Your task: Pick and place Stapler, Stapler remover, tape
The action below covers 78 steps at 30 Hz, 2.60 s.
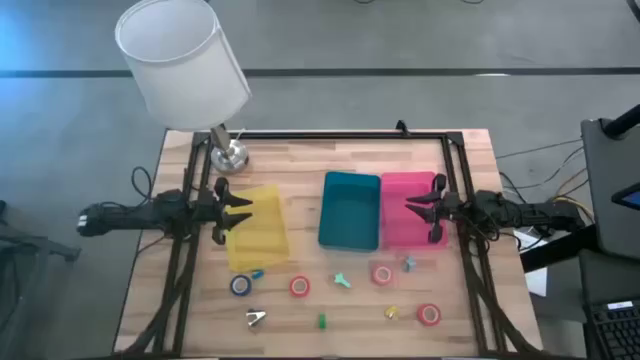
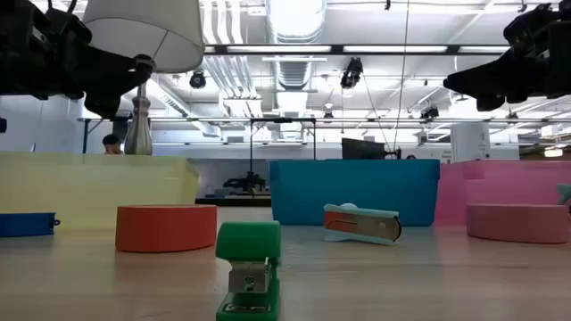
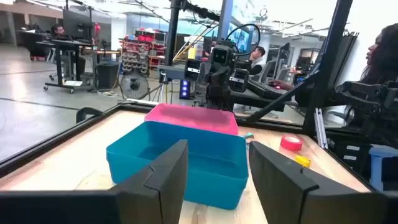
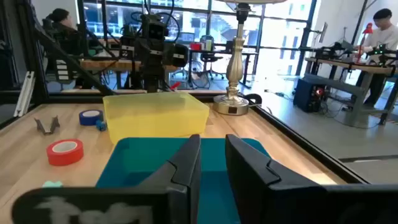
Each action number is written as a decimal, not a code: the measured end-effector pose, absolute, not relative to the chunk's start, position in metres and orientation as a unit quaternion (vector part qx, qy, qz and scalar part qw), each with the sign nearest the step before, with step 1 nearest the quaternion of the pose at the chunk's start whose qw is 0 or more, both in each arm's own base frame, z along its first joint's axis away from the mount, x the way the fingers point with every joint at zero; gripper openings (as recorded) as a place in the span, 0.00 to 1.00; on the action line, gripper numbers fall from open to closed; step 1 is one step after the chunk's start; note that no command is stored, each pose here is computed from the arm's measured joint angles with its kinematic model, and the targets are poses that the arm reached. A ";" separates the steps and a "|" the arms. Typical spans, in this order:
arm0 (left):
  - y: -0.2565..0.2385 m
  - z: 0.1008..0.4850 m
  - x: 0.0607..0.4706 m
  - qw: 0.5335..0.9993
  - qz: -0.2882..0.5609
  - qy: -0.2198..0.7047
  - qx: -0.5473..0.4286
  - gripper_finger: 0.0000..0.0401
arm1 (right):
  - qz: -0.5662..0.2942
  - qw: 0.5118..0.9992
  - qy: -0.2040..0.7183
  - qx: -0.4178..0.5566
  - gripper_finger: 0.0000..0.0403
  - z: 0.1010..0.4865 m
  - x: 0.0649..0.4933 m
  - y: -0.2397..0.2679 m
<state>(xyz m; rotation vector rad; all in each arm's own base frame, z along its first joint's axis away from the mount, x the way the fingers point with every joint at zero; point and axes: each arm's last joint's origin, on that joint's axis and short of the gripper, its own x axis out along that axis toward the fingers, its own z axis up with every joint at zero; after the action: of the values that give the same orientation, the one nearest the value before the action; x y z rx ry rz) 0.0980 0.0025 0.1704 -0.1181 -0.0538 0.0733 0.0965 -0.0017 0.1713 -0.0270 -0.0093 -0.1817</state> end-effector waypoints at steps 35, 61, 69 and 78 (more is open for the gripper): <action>0.003 0.170 0.098 0.997 0.037 -0.027 -0.059 0.44 | -0.091 0.996 -0.005 -0.013 0.20 0.171 0.097 -0.002; 0.002 0.170 0.098 0.997 0.037 -0.027 -0.059 0.44 | -0.091 0.996 -0.005 -0.013 0.18 0.171 0.097 -0.002; 0.002 0.170 0.098 0.997 0.036 -0.027 -0.059 0.44 | -0.091 0.996 -0.005 -0.012 0.21 0.171 0.097 -0.002; 0.002 0.170 0.098 0.997 0.036 -0.027 -0.059 0.44 | -0.091 0.996 -0.005 -0.013 0.21 0.171 0.097 -0.002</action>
<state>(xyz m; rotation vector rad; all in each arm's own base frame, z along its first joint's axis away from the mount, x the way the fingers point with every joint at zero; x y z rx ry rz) 0.0980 0.0025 0.1704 -0.1181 -0.0538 0.0731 0.0965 -0.0017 0.1714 -0.0254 -0.0099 -0.1814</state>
